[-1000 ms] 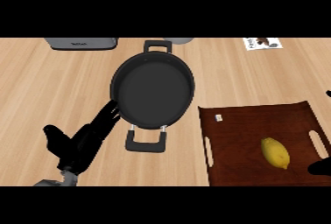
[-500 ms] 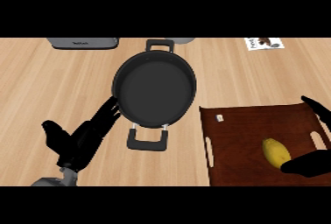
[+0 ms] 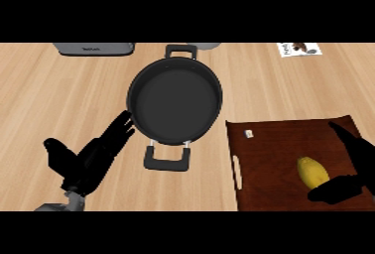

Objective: Pick the lemon from the tray and place it in the pot

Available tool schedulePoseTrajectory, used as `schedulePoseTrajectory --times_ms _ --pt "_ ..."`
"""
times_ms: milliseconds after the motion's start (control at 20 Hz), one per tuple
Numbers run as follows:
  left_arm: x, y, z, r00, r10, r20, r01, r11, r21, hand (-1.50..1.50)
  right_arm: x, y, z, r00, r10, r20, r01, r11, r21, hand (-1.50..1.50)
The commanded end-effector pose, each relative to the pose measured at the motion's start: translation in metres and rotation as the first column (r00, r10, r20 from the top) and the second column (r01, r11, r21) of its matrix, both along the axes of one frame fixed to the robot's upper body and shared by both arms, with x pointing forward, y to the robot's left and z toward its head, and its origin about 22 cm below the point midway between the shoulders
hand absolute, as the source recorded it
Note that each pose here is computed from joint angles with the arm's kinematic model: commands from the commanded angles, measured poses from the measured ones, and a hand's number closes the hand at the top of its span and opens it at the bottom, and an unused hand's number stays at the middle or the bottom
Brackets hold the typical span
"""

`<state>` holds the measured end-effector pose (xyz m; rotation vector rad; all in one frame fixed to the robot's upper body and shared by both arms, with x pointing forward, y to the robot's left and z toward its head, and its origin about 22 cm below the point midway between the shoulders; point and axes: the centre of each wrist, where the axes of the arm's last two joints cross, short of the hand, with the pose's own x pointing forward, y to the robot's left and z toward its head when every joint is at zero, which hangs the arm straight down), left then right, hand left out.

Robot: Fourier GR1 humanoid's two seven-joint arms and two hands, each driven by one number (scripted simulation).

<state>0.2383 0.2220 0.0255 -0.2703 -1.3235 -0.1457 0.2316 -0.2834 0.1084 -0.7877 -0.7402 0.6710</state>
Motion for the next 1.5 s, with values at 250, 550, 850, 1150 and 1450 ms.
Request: schedulePoseTrajectory --times_ms 250,550,850,1150,1450 --pt "0.01 0.001 -0.005 1.0 0.01 -0.001 -0.01 1.0 0.012 0.0 -0.023 -0.009 -0.033 0.999 -0.018 -0.044 0.015 0.998 -0.065 -1.5" --pt "0.002 -0.004 -0.005 1.0 0.006 0.019 -0.006 1.0 -0.01 0.0 -0.004 -0.017 -0.023 0.995 -0.022 -0.096 0.015 0.997 -0.082 -1.5" --pt "0.002 -0.004 -0.001 1.0 -0.01 -0.007 0.01 1.0 0.003 0.0 0.009 0.005 -0.045 0.993 -0.045 -0.108 0.035 0.995 -0.089 -1.5" --pt "-0.01 -0.001 -0.005 1.0 0.012 -0.001 -0.012 1.0 -0.001 0.0 0.005 -0.011 -0.057 0.992 -0.05 -0.118 0.039 0.995 -0.087 -1.5" --pt "0.001 0.005 0.0 1.0 -0.008 -0.006 0.008 1.0 0.008 0.0 -0.017 -0.008 -0.1 0.99 -0.035 -0.137 0.024 0.996 -0.082 -1.5"
